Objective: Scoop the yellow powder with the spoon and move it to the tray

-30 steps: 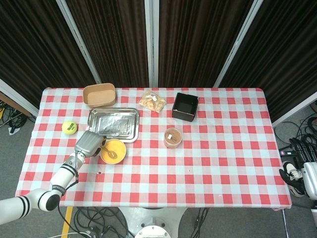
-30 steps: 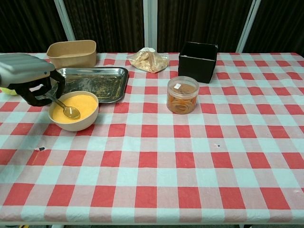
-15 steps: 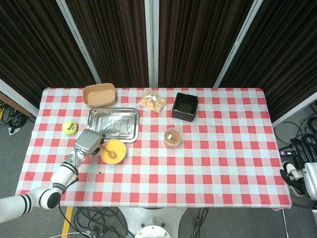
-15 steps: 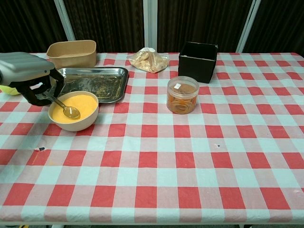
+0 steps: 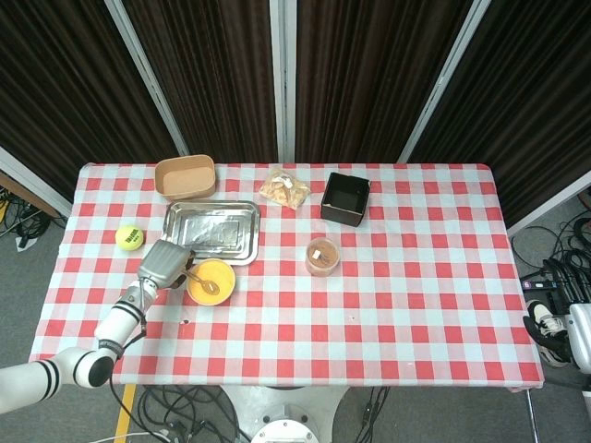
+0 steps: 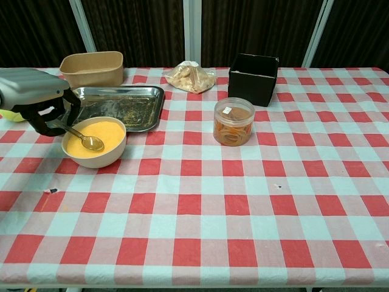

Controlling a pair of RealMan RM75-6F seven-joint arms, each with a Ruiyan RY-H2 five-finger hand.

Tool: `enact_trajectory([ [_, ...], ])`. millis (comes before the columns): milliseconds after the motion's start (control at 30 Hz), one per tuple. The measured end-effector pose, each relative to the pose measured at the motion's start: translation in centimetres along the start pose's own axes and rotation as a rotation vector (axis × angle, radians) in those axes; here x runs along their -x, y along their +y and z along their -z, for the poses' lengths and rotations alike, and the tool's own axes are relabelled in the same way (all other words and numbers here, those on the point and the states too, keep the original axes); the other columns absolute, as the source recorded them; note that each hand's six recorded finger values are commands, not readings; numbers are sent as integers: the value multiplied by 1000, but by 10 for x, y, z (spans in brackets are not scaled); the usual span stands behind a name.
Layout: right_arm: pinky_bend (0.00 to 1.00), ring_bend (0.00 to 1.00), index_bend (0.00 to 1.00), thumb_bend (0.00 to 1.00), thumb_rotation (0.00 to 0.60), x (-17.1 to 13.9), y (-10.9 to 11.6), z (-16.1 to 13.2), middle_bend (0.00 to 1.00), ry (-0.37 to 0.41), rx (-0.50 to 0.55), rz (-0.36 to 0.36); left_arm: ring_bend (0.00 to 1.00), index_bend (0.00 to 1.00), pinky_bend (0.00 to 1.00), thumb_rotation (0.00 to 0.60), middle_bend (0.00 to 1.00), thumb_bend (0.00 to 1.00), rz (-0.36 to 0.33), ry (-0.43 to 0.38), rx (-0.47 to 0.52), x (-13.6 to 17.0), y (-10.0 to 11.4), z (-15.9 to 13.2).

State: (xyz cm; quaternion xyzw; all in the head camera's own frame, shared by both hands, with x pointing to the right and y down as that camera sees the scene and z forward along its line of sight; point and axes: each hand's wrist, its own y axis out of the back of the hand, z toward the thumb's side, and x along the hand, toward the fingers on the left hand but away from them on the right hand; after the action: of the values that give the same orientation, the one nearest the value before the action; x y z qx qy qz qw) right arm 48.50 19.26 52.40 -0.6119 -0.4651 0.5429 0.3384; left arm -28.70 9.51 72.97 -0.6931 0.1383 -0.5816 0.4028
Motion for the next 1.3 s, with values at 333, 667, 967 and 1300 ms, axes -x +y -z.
enact_trajectory([
  [333,0,0,0,239,600,0,0,-1,66,1,-1,-1,931,621,1000,600,917,356,-15,5,-4,1,3,2],
  [667,0,0,0,239,600,0,0,-3,66,10,0,-2,932,638,1000,600,919,413,-84,10,-166,8,25,-2],
  [967,0,0,0,238,600,-1,0,-1,66,8,1,-1,934,648,1000,600,922,429,-106,37,-323,5,44,-13],
  [1300,0,0,0,238,600,-1,0,1,67,7,2,-4,940,652,1000,600,925,432,-161,143,-497,-2,53,-26],
])
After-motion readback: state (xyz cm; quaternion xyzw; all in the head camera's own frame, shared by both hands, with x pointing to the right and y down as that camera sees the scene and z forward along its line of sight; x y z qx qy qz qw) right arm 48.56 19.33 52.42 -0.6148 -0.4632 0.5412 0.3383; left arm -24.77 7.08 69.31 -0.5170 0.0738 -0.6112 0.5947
